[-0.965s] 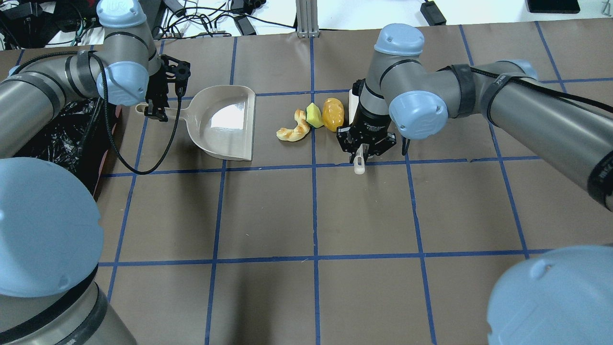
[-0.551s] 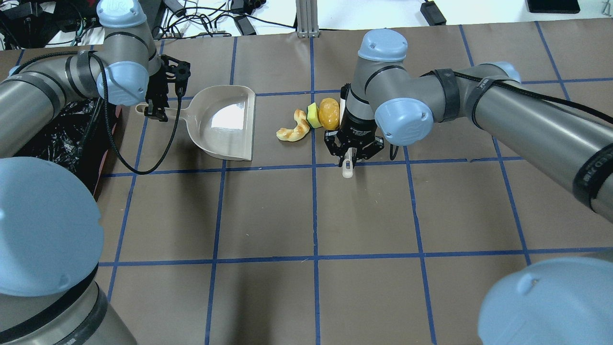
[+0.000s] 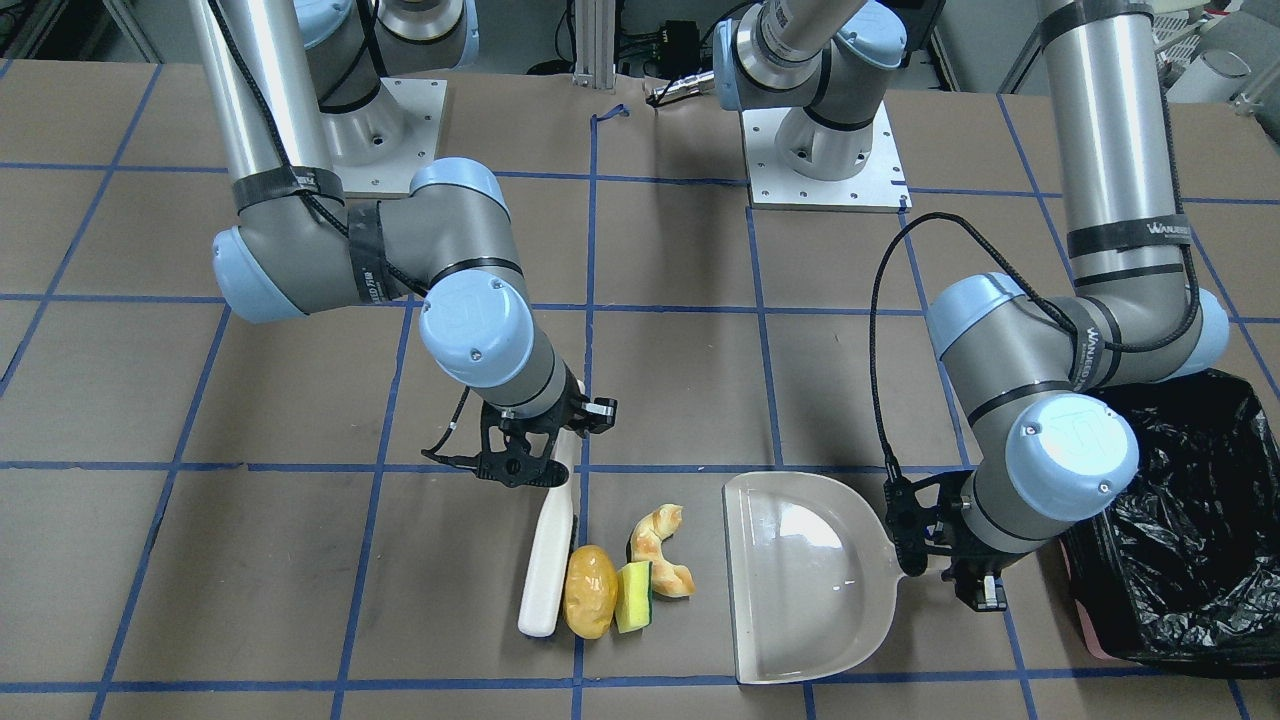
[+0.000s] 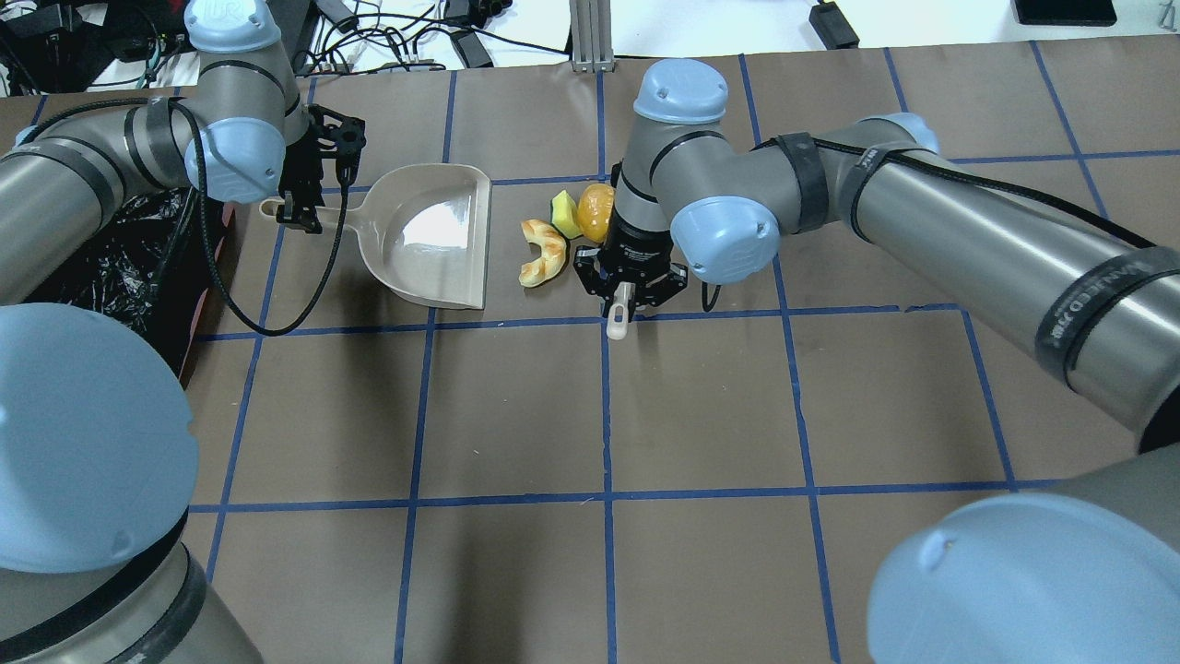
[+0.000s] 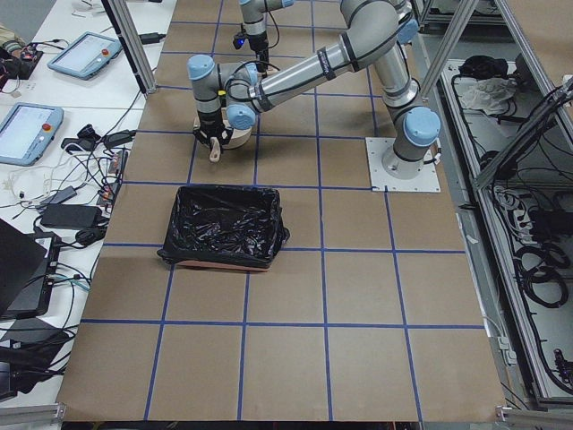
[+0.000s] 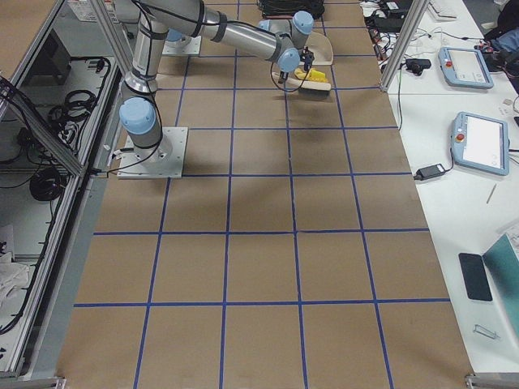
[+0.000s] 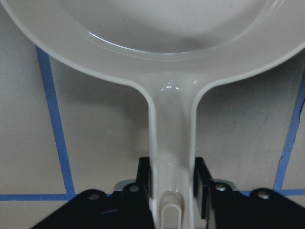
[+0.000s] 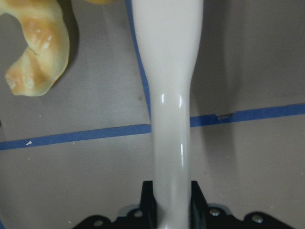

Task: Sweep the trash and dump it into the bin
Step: 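Sweep the trash items with the brush toward the dustpan held by the left gripper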

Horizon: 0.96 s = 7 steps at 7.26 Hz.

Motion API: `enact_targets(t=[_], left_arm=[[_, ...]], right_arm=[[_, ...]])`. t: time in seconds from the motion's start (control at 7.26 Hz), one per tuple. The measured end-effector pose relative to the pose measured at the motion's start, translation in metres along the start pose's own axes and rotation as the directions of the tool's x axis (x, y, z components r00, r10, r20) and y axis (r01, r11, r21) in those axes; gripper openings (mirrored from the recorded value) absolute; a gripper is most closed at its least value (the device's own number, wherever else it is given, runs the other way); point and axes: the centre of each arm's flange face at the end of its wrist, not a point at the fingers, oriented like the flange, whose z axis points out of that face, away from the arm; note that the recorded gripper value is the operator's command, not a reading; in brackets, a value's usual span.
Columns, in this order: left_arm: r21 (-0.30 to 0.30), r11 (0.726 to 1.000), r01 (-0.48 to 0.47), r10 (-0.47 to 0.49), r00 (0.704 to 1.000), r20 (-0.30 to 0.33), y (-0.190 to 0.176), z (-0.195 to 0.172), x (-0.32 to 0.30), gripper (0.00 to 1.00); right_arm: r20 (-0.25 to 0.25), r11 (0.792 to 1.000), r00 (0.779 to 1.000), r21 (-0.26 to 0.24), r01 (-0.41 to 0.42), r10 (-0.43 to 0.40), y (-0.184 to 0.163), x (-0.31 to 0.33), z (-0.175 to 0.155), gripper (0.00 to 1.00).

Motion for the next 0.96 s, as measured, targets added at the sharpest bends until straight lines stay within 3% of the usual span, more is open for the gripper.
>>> enact_targets(t=[0.96], left_arm=[[0.001, 1.0, 0.0, 0.0, 1.0, 0.001, 0.0, 0.0, 0.0, 0.0]], right_arm=[[0.079, 0.999, 0.997, 0.05, -0.005, 0.001, 0.034, -0.12, 0.02, 0.0]])
